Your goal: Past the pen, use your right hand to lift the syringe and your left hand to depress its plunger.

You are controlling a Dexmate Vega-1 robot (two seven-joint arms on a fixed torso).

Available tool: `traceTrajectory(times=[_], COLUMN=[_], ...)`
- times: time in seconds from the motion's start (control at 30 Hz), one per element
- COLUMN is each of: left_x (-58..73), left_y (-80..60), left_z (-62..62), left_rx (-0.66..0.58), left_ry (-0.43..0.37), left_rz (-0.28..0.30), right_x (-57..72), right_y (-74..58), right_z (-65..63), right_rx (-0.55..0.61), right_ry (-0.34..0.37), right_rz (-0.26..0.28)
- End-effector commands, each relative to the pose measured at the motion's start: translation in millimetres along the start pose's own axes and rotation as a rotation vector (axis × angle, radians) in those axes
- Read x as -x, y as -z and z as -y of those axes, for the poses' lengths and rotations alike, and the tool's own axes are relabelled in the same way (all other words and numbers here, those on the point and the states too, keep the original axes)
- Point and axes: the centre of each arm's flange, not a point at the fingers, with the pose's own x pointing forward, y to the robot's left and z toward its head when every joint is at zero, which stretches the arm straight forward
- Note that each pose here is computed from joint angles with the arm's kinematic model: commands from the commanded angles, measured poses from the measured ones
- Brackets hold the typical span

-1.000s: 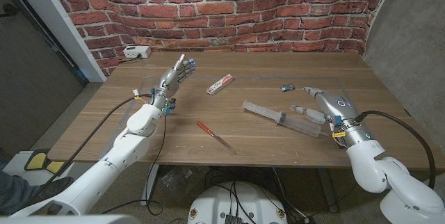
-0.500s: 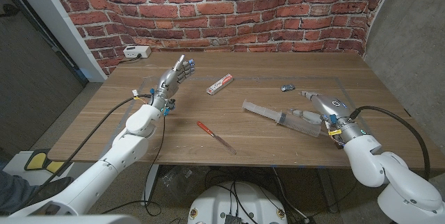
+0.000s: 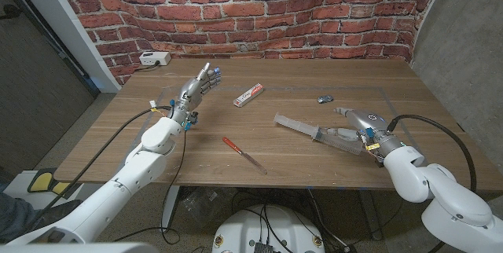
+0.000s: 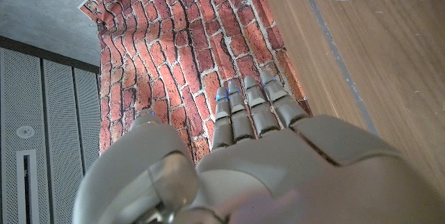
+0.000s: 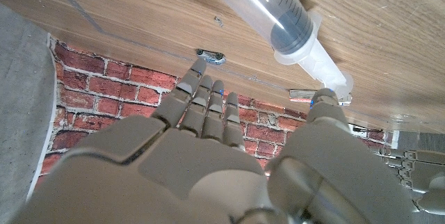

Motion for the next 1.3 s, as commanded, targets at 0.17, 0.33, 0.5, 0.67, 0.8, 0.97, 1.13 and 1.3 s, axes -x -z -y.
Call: traceTrajectory(times=[0.17, 0.33, 0.5, 0.67, 0.8, 0.97, 1.13, 1.3], left_x=[3.1, 3.1, 3.0, 3.2, 4.1, 4.5, 4.3, 3.9], left_y=[2.7, 3.0, 4.9, 5.6, 6.2, 6.6, 6.1, 4.8], left_z=[-1.1, -0.3, 0.5, 0.8, 1.4, 1.7, 2.0, 1.9], left_rx=[0.011, 0.019, 0.034, 0.03, 0.031, 0.031, 0.03, 0.021], left_ry=[0.0, 0.002, 0.005, 0.006, 0.004, 0.003, 0.005, 0.002], left_rz=[-0.01, -0.01, -0.012, -0.017, -0.02, -0.022, -0.022, -0.026], right_x=[-10.3, -13.4, -15.9, -18.4, -20.3, -24.1, -26.1, -28.5], right_y=[-4.4, -2.5, 0.2, 0.7, -0.8, -0.2, 1.0, 1.7], right_z=[-5.1, -7.2, -8.9, -9.8, -11.1, -14.4, -19.4, -23.5], right_rx=[0.043, 0.054, 0.055, 0.067, 0.089, 0.088, 0.094, 0.106], right_ry=[-0.106, -0.134, -0.161, -0.198, -0.216, -0.24, -0.25, -0.263], right_rz=[-0.025, -0.036, -0.049, -0.06, -0.068, -0.07, -0.075, -0.083])
